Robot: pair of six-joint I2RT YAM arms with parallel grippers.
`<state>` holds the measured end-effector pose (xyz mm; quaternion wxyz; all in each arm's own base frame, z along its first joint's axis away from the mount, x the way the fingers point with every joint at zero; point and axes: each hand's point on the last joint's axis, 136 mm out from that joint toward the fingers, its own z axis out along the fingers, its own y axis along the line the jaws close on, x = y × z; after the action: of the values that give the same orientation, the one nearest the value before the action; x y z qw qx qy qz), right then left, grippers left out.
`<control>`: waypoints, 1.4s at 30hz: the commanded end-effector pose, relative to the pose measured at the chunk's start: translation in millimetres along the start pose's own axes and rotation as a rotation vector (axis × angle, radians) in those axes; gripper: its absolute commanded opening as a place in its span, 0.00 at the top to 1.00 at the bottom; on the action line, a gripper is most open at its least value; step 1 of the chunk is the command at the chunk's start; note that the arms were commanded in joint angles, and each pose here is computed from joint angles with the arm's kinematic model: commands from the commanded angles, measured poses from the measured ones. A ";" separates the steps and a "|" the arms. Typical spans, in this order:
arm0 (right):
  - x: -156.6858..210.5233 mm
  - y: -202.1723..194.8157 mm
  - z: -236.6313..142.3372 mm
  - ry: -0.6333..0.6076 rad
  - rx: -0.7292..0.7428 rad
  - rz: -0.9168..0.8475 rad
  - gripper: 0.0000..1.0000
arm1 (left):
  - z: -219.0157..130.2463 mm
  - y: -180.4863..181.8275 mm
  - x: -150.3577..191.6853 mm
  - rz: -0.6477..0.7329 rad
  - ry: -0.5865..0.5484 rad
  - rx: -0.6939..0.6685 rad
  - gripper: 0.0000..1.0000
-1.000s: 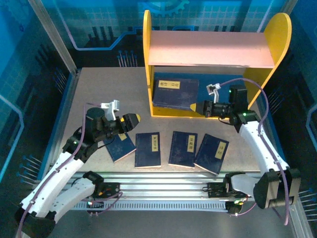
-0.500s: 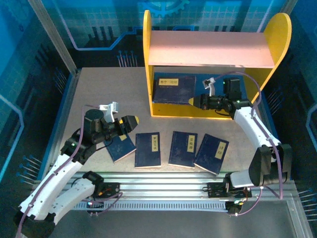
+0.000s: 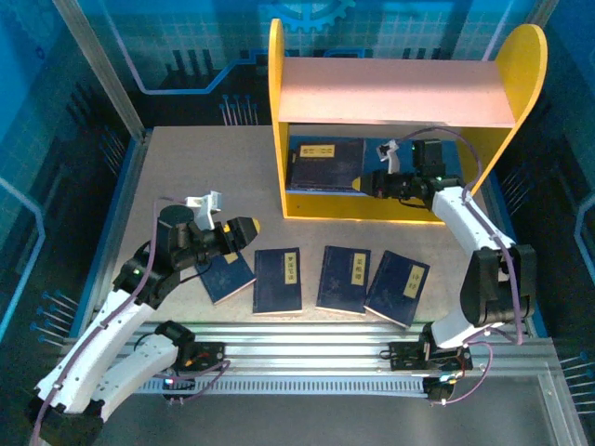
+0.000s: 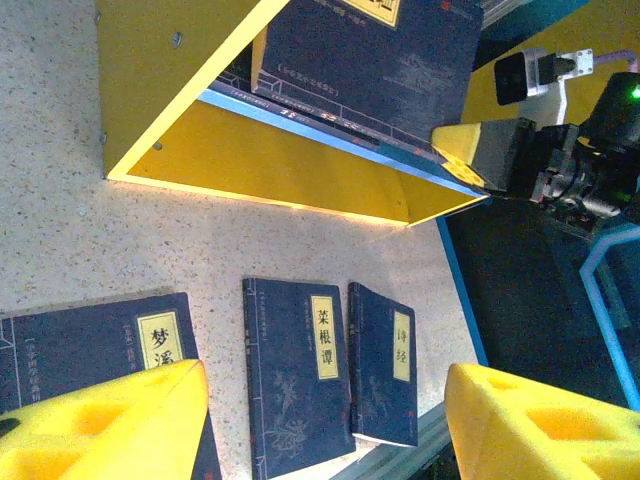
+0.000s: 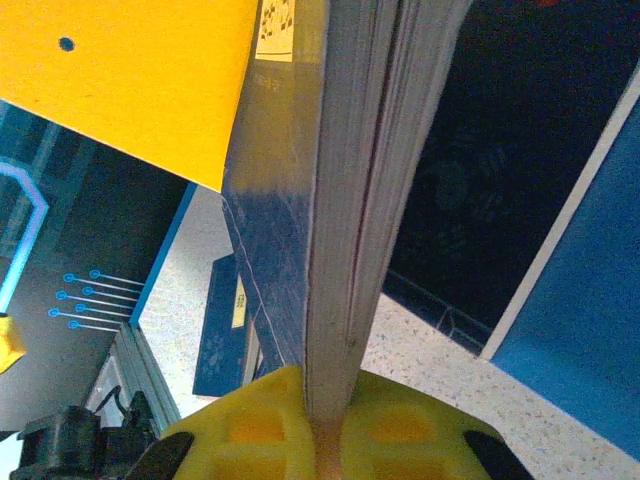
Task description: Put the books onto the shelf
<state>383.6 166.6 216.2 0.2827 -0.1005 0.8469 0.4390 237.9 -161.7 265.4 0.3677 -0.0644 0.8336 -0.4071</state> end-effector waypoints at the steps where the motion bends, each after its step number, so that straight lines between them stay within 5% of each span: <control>1: -17.2 10.5 1.2 -0.026 -0.027 -0.066 0.94 | -7.5 -6.2 -2.5 0.018 -0.013 0.013 0.35; 28: -17.7 8.9 31.8 0.033 -0.026 -0.070 0.93 | -7.6 -3.9 -2.5 0.027 -0.020 0.006 0.37; 42: -19.5 4.1 34.8 0.040 0.006 -0.068 0.78 | -7.9 -3.0 -1.6 0.030 -0.018 0.004 0.36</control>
<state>409.6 184.1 205.0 0.2710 -0.1125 0.8558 0.4260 236.0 -160.9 268.8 0.3728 -0.0628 0.8304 -0.4094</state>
